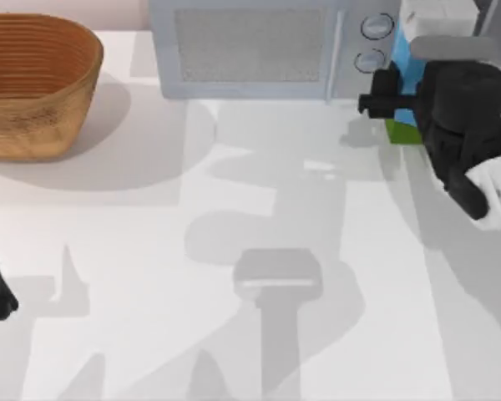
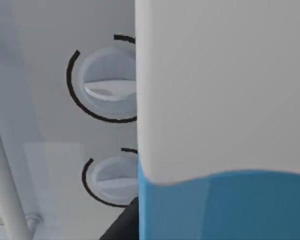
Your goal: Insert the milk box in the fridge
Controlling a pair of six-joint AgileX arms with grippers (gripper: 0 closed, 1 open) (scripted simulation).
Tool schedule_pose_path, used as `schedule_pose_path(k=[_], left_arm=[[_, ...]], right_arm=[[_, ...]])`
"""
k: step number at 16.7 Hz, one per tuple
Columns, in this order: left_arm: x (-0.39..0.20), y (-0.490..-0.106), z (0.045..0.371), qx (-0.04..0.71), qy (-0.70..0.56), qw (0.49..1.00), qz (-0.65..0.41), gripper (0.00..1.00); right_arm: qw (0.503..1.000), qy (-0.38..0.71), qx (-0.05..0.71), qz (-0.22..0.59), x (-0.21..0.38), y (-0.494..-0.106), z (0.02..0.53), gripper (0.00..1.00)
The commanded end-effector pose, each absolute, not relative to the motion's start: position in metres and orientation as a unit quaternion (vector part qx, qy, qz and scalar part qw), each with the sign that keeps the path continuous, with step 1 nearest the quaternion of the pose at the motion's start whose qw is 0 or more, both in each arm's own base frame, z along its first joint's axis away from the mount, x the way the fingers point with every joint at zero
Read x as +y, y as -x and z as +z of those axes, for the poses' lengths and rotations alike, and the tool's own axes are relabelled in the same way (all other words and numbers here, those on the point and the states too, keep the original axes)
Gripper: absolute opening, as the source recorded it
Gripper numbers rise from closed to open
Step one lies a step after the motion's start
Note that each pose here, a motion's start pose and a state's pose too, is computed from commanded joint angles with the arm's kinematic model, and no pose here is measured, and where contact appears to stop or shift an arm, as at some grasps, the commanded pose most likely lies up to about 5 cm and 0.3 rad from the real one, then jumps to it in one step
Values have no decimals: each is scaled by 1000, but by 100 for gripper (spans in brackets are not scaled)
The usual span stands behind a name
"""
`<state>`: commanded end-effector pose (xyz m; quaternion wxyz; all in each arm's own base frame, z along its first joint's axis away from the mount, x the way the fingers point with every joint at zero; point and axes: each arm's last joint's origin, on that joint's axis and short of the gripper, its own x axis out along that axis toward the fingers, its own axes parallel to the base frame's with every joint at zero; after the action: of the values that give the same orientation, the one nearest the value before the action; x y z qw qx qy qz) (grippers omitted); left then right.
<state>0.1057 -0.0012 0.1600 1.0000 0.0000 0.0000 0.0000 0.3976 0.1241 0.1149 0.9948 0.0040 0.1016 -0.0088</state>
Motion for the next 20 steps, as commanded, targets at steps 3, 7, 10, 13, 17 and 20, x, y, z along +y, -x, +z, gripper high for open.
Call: schedule_pose_path(k=[3,7,10,13,17,20], left_arm=[[-1,-106,160,0,0,1000,0,100],[-1,-106,160,0,0,1000,0,100],[-1,-106,160,0,0,1000,0,100],[-1,-106,160,0,0,1000,0,100],[-1,-106,160,0,0,1000,0,100],[-1,-106,160,0,0,1000,0,100]], right_arm=[[994,0,112,-11,123,-399,157,0],[994,-1,105,-6,125,-392,211,0],[995,-2,100,-4,125,-390,222,0],[995,-3,101,-6,124,-391,221,0],[995,-5,95,-3,117,-380,232,0],[997,-9,81,-1,99,-351,255,0]])
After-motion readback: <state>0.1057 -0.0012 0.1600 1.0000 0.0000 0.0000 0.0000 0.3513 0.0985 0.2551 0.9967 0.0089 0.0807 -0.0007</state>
